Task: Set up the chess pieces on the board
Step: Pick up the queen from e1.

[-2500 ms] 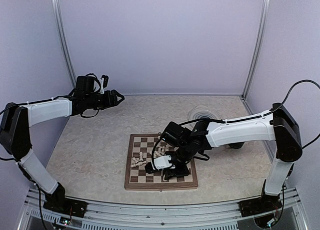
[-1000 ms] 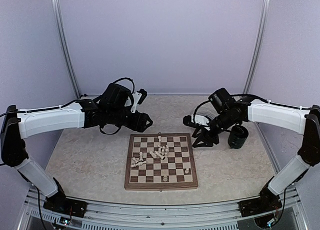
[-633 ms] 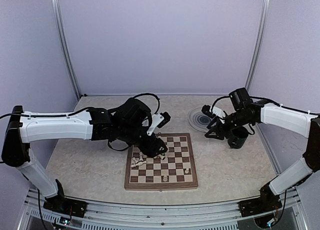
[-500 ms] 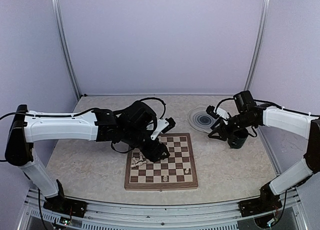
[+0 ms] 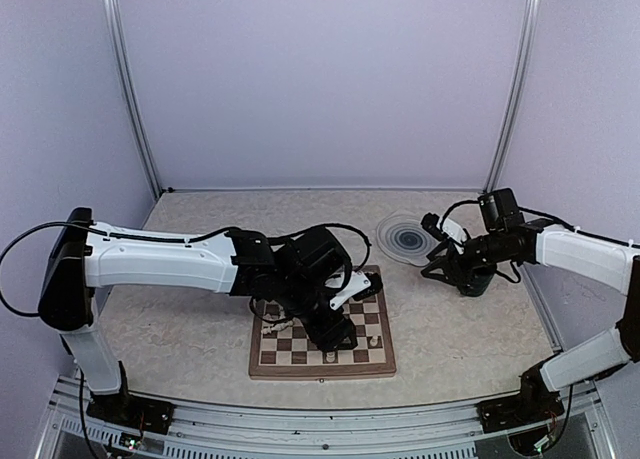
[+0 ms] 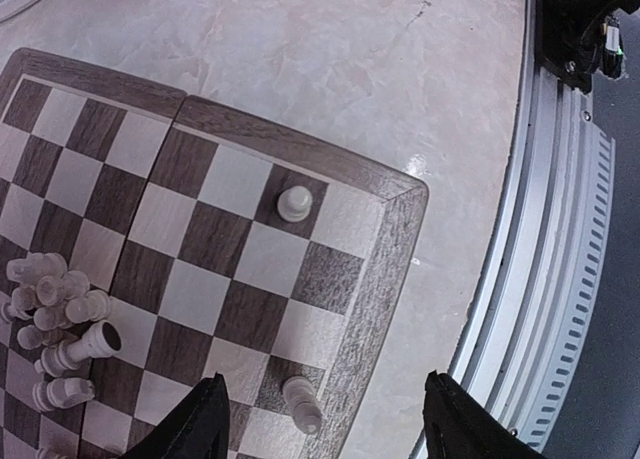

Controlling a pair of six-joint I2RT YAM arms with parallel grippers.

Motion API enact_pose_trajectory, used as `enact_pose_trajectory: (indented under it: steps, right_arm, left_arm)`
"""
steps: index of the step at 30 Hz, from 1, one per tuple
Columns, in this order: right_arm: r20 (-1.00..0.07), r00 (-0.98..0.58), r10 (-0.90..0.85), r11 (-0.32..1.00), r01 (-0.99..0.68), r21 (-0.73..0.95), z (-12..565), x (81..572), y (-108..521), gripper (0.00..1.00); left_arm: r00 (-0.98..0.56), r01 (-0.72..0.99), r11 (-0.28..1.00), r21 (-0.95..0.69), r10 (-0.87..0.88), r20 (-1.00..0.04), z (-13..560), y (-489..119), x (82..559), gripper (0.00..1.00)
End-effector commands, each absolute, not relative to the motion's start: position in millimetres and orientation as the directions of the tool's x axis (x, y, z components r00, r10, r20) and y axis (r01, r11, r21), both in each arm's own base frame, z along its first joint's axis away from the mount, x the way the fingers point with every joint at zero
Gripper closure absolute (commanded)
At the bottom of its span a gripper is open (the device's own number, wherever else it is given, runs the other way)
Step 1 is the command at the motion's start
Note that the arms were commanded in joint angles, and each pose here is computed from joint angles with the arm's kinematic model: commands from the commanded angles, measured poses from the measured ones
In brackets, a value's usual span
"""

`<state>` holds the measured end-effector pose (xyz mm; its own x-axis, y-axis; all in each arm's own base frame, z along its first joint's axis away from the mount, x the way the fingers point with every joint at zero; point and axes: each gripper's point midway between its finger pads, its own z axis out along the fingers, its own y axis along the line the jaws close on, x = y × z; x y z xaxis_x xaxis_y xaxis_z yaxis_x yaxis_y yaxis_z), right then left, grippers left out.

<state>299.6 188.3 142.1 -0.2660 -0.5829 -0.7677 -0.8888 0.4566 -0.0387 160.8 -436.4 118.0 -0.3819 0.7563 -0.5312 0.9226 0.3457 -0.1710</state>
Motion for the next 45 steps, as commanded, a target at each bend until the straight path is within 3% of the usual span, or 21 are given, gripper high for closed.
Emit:
enact_pose_trajectory:
  steps: [1, 21, 25, 40, 45]
  right_arm:
    - [-0.794, -0.263, -0.548, 0.454, -0.891, -0.018, 150.2, 304.5, 190.8, 0.51]
    - [-0.792, -0.263, -0.55, 0.432, -0.902, 0.0, 144.2, 299.5, 192.7, 0.5]
    - [-0.796, -0.259, -0.547, 0.426, -0.905, 0.002, 145.1, 297.9, 193.5, 0.5]
    - [-0.794, -0.257, -0.551, 0.424, -0.906, -0.001, 142.2, 295.5, 192.6, 0.5]
    - [-0.793, -0.259, -0.551, 0.425, -0.905, 0.0, 141.5, 296.0, 192.5, 0.5]
  left_arm:
    - [-0.382, 0.922, 0.352, -0.164, 0.75, -0.54, 118.7, -434.7, 151.5, 0.34]
    - [-0.377, 0.923, 0.366, -0.12, 0.794, -0.477, 97.8, -427.2, 155.1, 0.34]
    - [-0.4, 0.916, 0.359, -0.179, 0.785, -0.473, 100.0, -427.2, 156.1, 0.45]
    - [-0.416, 0.91, 0.377, -0.176, 0.832, -0.368, 66.5, -414.5, 151.8, 0.57]
    - [-0.413, 0.91, 0.373, -0.178, 0.839, -0.353, 61.8, -412.8, 151.7, 0.73]
